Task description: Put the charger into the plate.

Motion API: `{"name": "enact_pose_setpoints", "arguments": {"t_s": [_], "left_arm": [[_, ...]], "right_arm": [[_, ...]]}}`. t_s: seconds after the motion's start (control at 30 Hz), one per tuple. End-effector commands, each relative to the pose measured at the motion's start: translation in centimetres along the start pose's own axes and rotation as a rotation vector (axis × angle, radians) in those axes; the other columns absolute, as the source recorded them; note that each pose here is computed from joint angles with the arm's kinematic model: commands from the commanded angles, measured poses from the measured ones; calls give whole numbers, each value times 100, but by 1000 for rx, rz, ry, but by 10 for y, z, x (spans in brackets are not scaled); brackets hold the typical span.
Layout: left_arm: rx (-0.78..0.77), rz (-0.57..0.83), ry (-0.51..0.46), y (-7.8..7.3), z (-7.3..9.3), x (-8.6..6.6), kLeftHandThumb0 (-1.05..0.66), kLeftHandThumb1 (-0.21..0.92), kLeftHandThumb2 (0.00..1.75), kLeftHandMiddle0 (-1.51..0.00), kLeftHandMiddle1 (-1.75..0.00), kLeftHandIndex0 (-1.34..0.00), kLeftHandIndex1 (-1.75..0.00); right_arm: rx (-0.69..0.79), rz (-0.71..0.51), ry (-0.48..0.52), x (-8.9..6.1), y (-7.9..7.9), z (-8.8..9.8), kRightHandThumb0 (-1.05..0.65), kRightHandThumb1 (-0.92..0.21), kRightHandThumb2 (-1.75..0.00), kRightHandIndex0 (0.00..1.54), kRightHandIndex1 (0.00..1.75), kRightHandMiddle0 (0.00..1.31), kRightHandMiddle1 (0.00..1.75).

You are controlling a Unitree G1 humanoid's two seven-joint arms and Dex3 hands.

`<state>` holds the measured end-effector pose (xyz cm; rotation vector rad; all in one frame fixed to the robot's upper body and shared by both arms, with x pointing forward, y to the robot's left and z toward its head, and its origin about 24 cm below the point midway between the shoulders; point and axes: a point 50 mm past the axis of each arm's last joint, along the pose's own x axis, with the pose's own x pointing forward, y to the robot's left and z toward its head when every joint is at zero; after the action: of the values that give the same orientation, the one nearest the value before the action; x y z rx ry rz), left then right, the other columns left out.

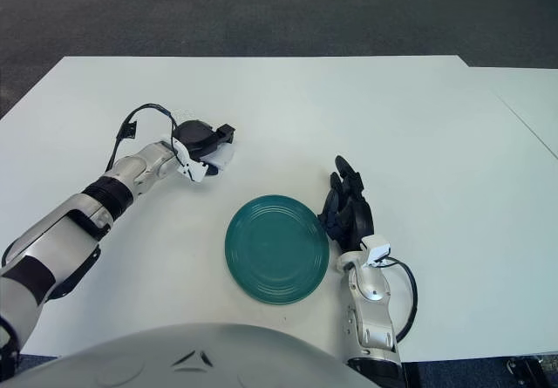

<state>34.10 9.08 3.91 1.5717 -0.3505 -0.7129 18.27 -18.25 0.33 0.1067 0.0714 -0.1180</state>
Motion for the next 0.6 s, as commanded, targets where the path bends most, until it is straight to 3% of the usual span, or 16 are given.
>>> {"name": "enact_pose_setpoints", "arguments": {"t_s": [0.0,0.3,0.43,0.57], "left_arm": [[-38,-3,2,-9,-1,-5,-49,26,138,-99,-175,-65,-175],[-59,73,-35,4,-1,-11,-51,21,145,-107,-175,-70,-175],[-53,202,-26,35,-12,-20,-52,19,146,-106,-175,-71,-175],[-80,399,-13,88,-21,-42,-52,20,146,-106,-175,-70,-175]], "right_arm": [[17,-44,167,-12,-6,-29,-83,-92,-85,9,0,0,40],[15,-45,152,-12,-6,-28,-81,-92,-85,11,1,0,44],[23,-49,153,-12,-6,-28,-82,-92,-85,11,1,0,45],[27,-50,156,-13,-6,-28,-84,-92,-85,11,1,0,44]]}}
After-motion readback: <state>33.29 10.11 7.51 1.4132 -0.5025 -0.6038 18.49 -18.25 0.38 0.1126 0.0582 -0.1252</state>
